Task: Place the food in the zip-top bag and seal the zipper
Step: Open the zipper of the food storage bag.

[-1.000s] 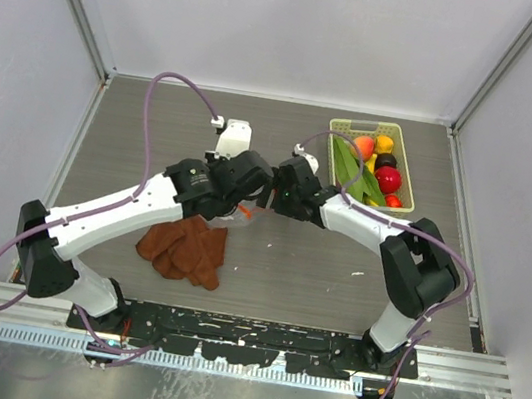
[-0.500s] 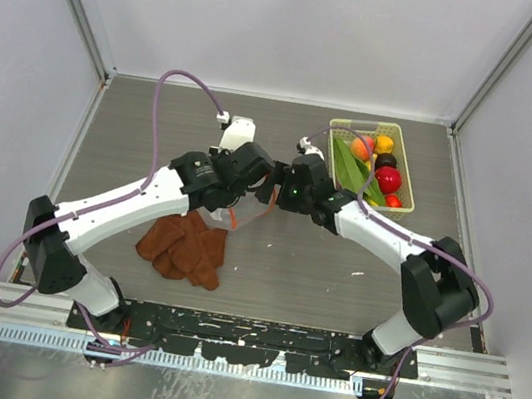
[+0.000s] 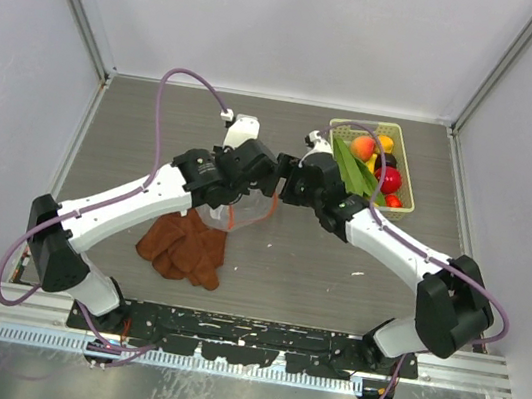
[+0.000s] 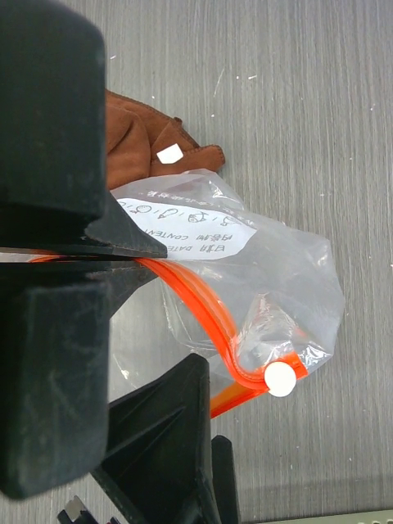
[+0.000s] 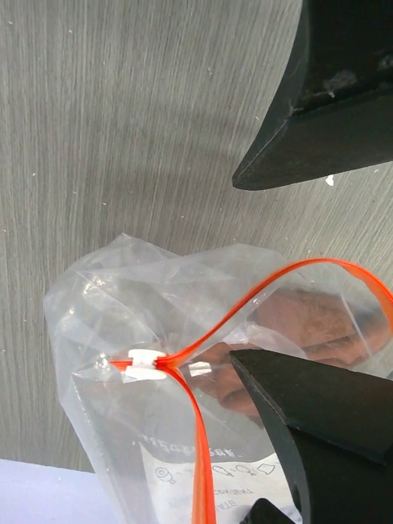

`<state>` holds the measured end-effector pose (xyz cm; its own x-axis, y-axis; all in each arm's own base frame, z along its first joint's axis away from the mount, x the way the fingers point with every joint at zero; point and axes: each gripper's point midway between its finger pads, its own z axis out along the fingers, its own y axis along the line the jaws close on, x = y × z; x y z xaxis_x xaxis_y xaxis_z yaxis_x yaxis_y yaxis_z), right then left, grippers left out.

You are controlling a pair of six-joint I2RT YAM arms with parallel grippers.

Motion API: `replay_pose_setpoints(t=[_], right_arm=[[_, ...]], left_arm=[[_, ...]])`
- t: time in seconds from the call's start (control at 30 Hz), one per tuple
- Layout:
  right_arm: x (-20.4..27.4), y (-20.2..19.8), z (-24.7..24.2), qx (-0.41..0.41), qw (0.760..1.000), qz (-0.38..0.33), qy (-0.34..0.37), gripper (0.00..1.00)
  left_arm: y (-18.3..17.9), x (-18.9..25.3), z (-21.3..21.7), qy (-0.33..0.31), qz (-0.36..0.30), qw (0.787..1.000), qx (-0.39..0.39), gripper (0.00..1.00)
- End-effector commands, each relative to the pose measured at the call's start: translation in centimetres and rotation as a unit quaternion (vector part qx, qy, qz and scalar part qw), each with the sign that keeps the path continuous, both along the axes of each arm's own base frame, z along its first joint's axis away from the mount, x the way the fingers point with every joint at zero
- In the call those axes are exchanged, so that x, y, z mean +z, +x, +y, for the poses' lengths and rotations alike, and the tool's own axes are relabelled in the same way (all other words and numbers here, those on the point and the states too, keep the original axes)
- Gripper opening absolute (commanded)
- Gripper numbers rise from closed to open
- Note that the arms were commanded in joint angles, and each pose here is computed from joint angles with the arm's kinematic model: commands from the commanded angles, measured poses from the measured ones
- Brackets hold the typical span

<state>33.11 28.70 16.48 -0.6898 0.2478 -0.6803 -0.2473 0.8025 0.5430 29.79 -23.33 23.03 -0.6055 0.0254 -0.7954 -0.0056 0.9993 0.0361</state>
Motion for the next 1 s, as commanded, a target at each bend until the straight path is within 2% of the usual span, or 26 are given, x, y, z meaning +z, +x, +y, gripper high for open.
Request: replay_pose_setpoints(t=[0.0, 0.17, 0.27, 0.37, 0.47, 0.57, 0.7, 0.8, 0.97], right_arm=[[2.0, 1.9, -0.5, -0.023, 0.998, -0.051, 0.010, 0.81], [1.4, 3.7, -2.5, -0.069, 0.996, -0.057, 0.008, 0.73], [1.3, 4.8, -3.9, -0.099, 0.993, -0.064, 0.008, 0.64], [1.9, 5.3, -4.2, -0.102, 0.992, -0.075, 0.017, 0.54], [2.8, 5.2, -3.5, -0.077, 0.993, -0.092, 0.023, 0.49], [3.7, 4.5, -2.5, -0.033, 0.993, -0.111, 0.031, 0.51], [3.7, 3.3, -2.0, 0.006, 0.993, -0.117, 0.033, 0.60], [3.6, 2.5, -2.0, 0.016, 0.992, -0.116, 0.036, 0.67], [4.2, 1.5, -2.8, 0.014, 0.993, -0.116, 0.031, 0.72]], left_arm=[[0.6, 1.9, -0.5, -0.015, -0.019, 1.000, -0.004, 0.00], [0.4, 1.7, -0.5, -0.013, -0.009, 1.000, -0.008, 0.00], [0.1, 1.5, -0.4, -0.008, -0.003, 1.000, -0.009, 0.00], [0.1, 1.3, -0.3, -0.004, 0.001, 1.000, -0.009, 0.00], [0.3, 1.0, -0.4, 0.001, 0.006, 1.000, -0.007, 0.00], [0.5, 0.8, -0.4, 0.001, 0.009, 1.000, -0.005, 0.00], [1.0, 0.8, -0.8, -0.005, 0.010, 1.000, -0.005, 0.00], [1.3, 0.9, -1.1, -0.007, 0.009, 1.000, -0.005, 0.00], [2.0, 0.9, -1.5, -0.007, 0.011, 1.000, -0.002, 0.00]])
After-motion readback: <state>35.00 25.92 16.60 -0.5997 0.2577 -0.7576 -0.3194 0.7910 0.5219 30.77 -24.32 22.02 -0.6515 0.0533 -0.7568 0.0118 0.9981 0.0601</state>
